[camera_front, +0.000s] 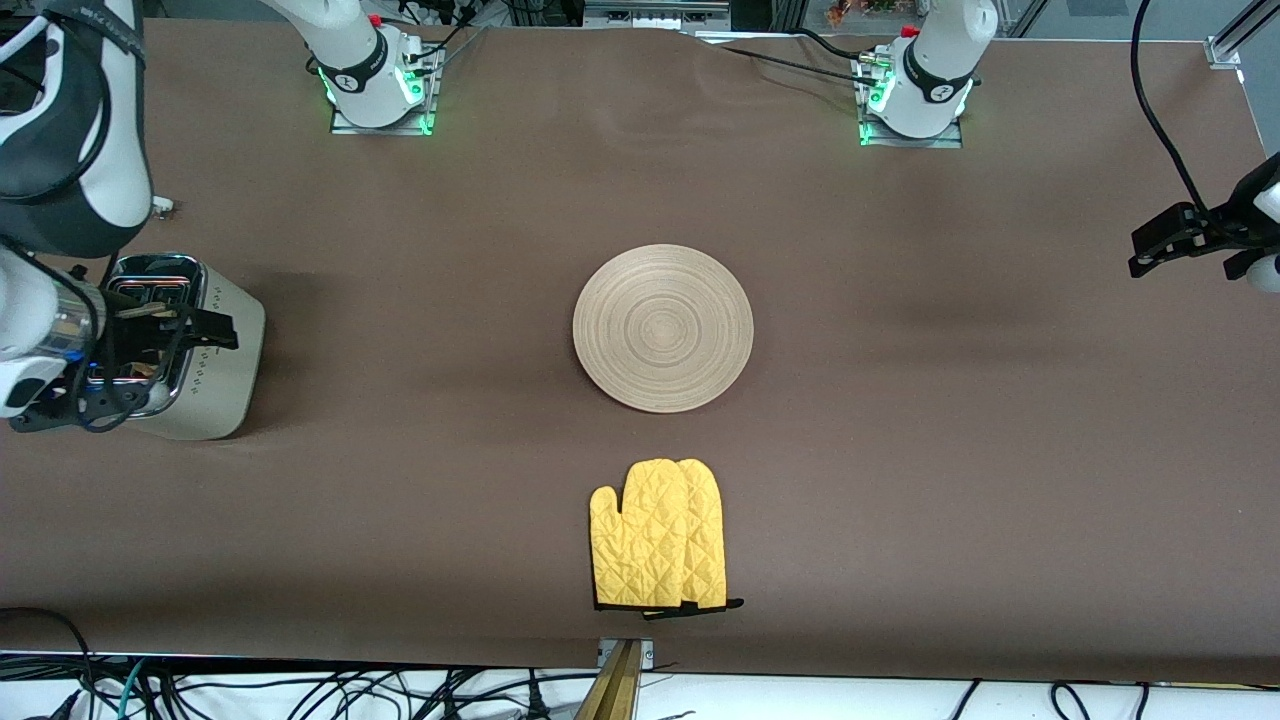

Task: Move plate and put bread in toaster
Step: 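Open the right gripper and release the bread in the slot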

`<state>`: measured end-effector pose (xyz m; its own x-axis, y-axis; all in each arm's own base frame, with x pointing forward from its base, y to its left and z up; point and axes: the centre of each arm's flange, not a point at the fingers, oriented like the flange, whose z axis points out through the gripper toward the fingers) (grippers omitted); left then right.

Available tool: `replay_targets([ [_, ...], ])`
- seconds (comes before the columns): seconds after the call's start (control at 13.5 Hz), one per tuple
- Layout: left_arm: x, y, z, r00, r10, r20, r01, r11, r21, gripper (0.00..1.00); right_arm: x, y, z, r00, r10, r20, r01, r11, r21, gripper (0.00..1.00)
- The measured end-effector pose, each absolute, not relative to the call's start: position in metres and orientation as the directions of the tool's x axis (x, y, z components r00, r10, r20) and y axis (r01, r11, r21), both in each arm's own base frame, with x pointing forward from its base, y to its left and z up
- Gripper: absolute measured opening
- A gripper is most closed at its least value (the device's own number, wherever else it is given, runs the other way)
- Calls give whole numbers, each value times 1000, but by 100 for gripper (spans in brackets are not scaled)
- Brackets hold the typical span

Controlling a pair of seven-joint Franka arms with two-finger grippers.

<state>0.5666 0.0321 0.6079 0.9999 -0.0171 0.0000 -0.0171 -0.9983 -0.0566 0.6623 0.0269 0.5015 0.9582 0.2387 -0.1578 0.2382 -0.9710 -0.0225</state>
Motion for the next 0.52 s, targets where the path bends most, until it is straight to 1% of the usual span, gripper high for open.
replay_targets([
  [0.22,567,32,608,1000,-17,0,-17,-998,-57,100,664,48,518,957,263,-120,263,-965,-14,100],
  [0.3,567,32,608,1000,-17,0,-17,-998,-57,100,665,56,523,965,240,-105,240,-971,-11,100],
  [0.52,567,32,608,1000,-18,0,-18,-998,-57,100,663,78,538,997,40,-64,40,-999,0,100],
])
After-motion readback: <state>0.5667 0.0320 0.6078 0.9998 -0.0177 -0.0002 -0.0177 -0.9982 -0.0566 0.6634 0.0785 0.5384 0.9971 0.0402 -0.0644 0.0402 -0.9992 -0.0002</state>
